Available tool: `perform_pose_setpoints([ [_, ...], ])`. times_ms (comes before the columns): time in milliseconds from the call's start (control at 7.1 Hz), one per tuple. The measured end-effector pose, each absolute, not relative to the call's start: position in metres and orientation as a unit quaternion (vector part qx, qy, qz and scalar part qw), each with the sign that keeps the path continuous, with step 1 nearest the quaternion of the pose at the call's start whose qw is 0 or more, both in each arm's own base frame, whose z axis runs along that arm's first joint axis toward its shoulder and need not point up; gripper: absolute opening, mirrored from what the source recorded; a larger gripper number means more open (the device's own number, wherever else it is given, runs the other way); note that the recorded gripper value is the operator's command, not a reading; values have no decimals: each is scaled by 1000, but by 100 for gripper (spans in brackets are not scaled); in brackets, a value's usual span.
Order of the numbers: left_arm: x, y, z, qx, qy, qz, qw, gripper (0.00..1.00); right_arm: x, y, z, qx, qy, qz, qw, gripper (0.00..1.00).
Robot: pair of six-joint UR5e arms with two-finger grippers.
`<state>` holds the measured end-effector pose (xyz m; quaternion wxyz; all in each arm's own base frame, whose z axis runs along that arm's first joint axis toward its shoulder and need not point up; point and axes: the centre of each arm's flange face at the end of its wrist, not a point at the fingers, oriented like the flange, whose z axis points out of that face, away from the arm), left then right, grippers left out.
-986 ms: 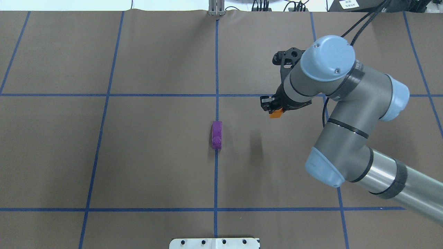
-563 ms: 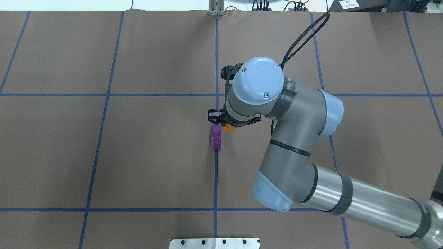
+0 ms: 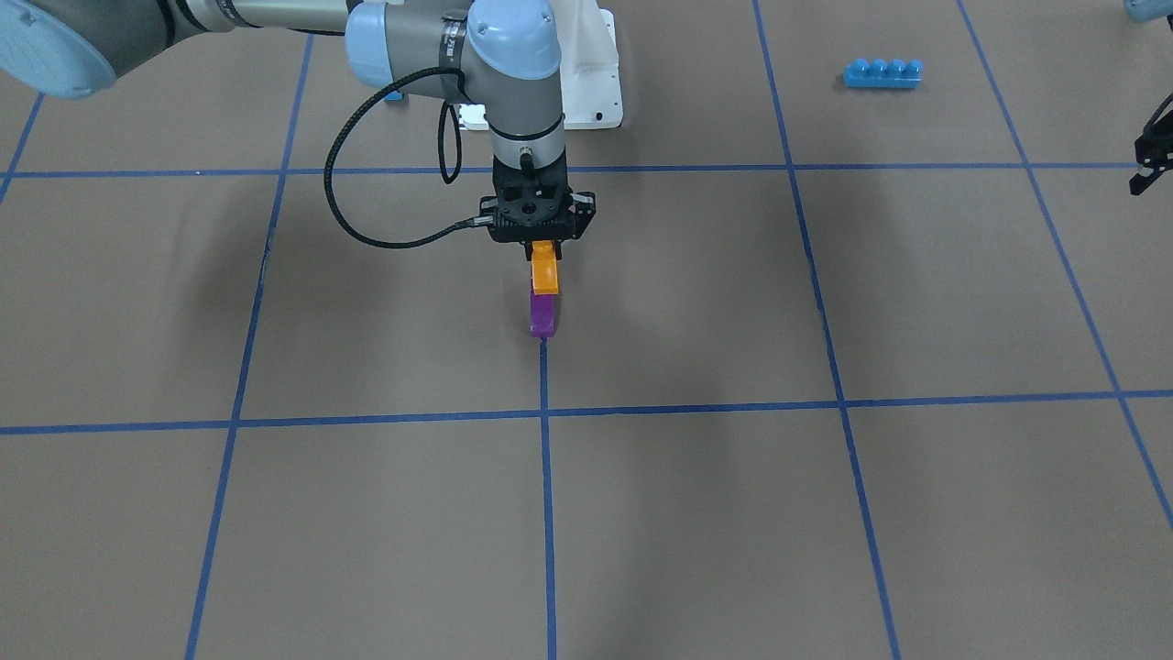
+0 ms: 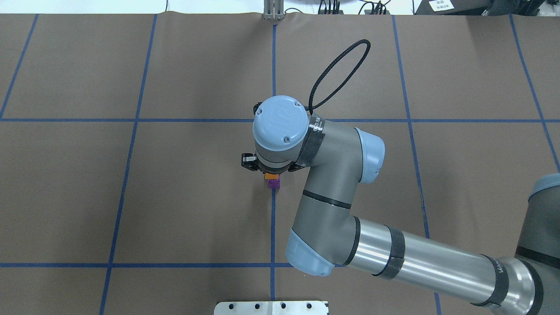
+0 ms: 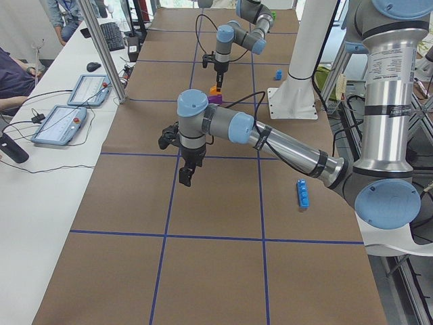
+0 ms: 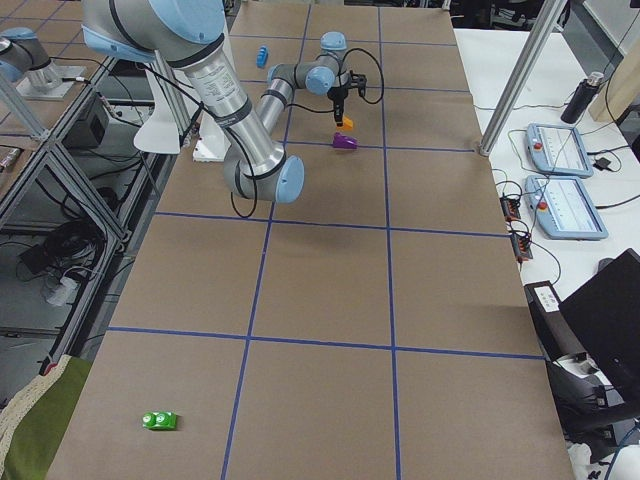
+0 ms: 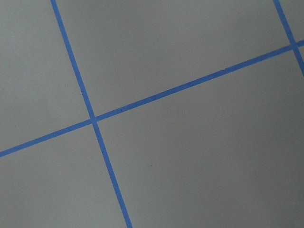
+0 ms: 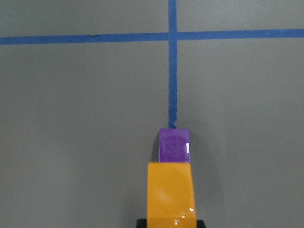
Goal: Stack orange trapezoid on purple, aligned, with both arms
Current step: 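Align and lower the orange block onto the purple block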
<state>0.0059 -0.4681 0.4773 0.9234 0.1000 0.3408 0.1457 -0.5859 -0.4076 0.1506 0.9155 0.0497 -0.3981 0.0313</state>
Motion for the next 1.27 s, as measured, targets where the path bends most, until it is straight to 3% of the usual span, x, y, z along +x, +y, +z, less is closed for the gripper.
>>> perform_pose_setpoints([
  [1268, 7, -469, 478, 100, 341, 146, 923, 100, -603, -401, 162, 56, -377, 13, 925, 0],
])
